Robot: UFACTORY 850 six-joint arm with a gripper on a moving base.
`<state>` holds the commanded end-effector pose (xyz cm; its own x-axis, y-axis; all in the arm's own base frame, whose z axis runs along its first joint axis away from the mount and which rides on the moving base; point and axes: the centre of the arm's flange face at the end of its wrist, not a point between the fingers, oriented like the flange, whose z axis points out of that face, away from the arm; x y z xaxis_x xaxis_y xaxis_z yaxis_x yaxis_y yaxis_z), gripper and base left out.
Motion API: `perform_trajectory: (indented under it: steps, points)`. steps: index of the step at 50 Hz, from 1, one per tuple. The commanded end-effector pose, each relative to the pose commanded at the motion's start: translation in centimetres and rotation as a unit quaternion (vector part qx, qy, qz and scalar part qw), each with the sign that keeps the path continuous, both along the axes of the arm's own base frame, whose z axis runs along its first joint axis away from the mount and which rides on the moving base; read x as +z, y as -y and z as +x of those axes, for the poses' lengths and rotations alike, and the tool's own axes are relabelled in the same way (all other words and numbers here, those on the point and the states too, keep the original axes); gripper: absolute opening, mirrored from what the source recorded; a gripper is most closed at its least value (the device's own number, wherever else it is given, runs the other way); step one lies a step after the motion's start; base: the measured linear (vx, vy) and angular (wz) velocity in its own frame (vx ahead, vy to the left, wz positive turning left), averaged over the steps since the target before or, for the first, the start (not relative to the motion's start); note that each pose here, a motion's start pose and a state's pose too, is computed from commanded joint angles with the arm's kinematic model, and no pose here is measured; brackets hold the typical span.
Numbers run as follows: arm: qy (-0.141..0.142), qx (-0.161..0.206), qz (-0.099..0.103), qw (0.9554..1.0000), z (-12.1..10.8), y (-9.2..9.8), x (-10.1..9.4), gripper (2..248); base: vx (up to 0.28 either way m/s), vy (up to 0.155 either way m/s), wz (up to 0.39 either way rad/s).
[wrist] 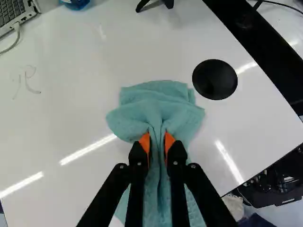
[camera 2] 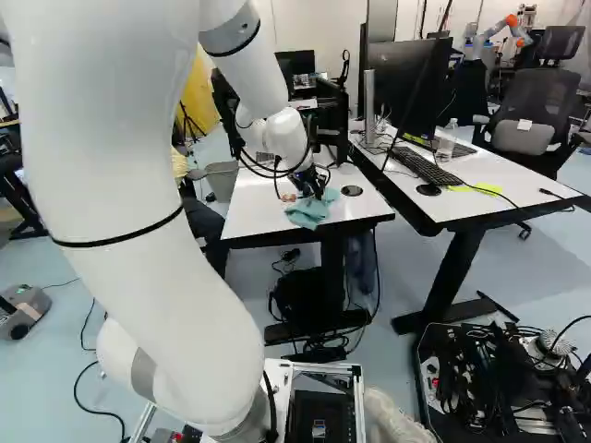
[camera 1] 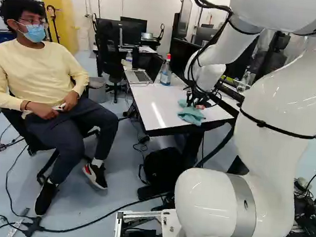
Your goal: Clean the table with the green towel
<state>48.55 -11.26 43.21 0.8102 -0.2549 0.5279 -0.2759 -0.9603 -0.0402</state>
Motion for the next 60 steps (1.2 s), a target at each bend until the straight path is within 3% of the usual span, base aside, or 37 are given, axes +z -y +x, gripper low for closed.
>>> perform_trajectory:
  steps: [13,27,45,60]
  points:
    - [0.005,-0.001,-0.001,1.0,2.4,0.7,-0.1,56,0.0,0.0,0.0]
    - [0.008,0.017,-0.002,0.9998,4.4,-0.8,-0.1,56,0.0,0.0,0.0]
    - [0.006,0.043,-0.001,0.9991,3.9,-3.8,-0.1,56,0.0,0.0,0.0]
    - [0.008,0.047,-0.001,0.9989,3.4,-4.2,0.2,56,0.0,0.0,0.0]
